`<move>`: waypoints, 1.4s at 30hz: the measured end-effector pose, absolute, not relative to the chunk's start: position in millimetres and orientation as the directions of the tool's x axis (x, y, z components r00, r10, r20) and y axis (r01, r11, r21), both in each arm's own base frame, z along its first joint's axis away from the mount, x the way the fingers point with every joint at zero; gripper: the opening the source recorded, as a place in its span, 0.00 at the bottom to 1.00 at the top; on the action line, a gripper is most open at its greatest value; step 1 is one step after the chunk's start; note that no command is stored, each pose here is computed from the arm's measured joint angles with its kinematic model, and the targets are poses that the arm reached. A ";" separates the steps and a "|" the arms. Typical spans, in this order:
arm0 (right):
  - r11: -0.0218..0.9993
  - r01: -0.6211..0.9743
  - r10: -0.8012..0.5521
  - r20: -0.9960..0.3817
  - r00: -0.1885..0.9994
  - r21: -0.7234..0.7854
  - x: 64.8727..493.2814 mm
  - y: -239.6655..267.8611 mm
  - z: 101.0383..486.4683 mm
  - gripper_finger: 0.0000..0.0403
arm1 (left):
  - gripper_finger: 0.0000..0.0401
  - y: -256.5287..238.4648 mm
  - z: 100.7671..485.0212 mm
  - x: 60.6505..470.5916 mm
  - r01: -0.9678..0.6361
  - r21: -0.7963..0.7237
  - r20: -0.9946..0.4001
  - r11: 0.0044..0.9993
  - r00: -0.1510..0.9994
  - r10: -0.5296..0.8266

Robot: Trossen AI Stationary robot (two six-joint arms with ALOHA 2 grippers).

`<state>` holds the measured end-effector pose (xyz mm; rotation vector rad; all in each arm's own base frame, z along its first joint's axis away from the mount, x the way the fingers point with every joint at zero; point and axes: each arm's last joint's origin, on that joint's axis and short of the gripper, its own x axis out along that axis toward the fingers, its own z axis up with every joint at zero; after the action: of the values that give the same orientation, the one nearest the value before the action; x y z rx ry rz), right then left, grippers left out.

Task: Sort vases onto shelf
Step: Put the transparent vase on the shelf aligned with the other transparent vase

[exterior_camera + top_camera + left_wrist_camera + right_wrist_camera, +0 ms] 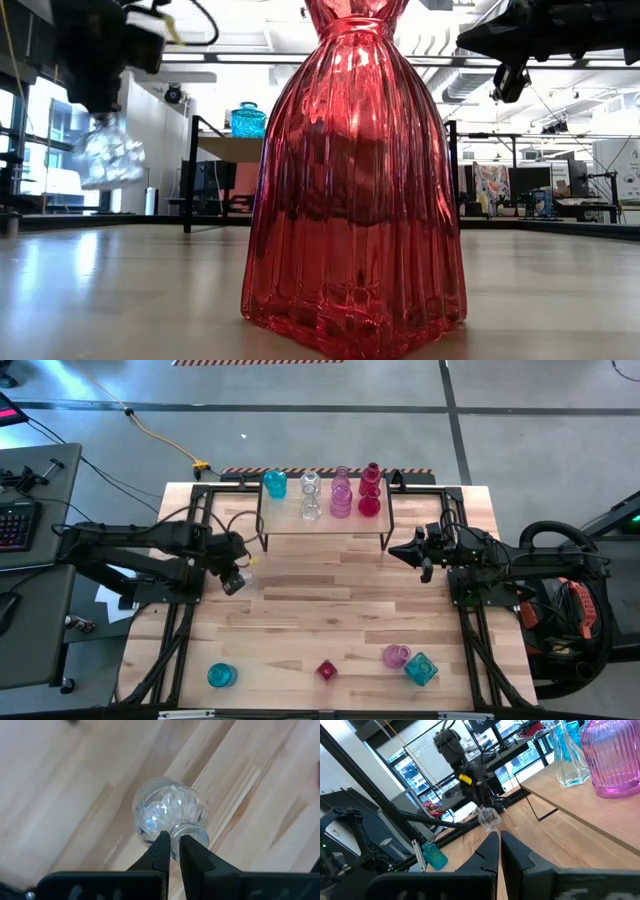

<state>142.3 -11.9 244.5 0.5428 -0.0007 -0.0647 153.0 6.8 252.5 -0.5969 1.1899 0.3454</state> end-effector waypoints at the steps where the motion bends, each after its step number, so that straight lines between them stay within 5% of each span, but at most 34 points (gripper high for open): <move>1: 0.854 0.061 -0.062 -0.016 0.998 0.516 142.3 -11.9 244.5 0.00 | 0.03 9.0 256.5 155.0 -0.542 -0.251 -0.933 0.802 0.357 -0.051; 15: 0.854 0.062 -0.062 -0.017 0.998 0.516 142.3 -11.9 244.5 0.00 | 0.04 46.4 314.7 195.9 -0.378 -0.123 -0.889 0.918 0.453 0.067; 42: 0.854 0.062 -0.062 -0.017 0.998 0.516 142.3 -11.9 244.5 0.00 | 0.05 83.3 363.0 301.8 0.110 0.124 -0.934 0.986 0.349 0.079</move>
<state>142.3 -11.9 244.5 0.5430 -0.0006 -0.0652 301.8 83.3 363.0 0.1763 1.2162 -0.0201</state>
